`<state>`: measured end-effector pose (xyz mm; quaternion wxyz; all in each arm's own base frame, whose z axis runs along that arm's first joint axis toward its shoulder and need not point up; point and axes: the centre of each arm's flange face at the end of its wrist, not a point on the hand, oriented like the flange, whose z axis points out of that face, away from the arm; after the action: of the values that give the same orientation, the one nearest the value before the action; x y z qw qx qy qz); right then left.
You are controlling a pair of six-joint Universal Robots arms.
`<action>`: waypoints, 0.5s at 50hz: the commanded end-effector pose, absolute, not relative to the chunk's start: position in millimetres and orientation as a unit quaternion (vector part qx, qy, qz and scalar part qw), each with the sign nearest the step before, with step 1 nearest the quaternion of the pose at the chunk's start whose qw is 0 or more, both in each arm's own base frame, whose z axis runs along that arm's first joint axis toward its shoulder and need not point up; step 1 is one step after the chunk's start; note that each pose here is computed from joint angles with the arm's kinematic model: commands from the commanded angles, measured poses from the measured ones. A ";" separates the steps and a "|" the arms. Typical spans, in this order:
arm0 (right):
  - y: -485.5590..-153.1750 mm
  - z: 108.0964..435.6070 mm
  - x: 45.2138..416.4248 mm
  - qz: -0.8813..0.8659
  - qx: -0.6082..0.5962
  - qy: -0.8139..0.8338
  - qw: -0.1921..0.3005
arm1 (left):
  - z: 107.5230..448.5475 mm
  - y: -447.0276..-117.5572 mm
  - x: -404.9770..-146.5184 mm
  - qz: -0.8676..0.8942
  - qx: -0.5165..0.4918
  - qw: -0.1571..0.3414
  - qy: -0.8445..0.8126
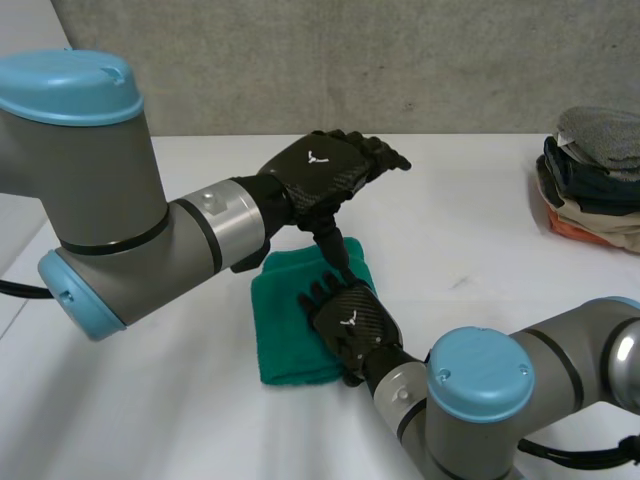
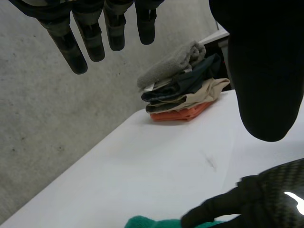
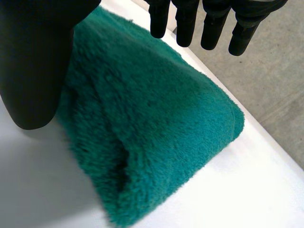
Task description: Fold the laundry.
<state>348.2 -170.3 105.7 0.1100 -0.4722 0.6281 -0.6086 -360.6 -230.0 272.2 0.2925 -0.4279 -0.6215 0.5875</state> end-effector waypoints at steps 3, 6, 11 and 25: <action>-186.9 96.8 358.2 -0.638 -0.478 0.597 0.089 | 259.6 -229.7 -363.9 0.577 -0.430 0.290 -0.631; -188.8 99.0 359.7 -0.645 -0.475 0.592 0.091 | 259.6 -230.2 -363.7 0.577 -0.429 0.290 -0.631; -193.1 107.4 364.6 -0.658 -0.469 0.581 0.096 | 260.1 -230.9 -363.4 0.578 -0.429 0.290 -0.631; -208.4 105.7 379.7 -0.673 -0.462 0.568 0.102 | 261.5 -231.4 -362.3 0.579 -0.427 0.290 -0.631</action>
<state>373.5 -202.0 108.0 0.0993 -0.4641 0.5732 -0.6680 -362.9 -231.1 261.2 0.2897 -0.4283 -0.6302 0.5792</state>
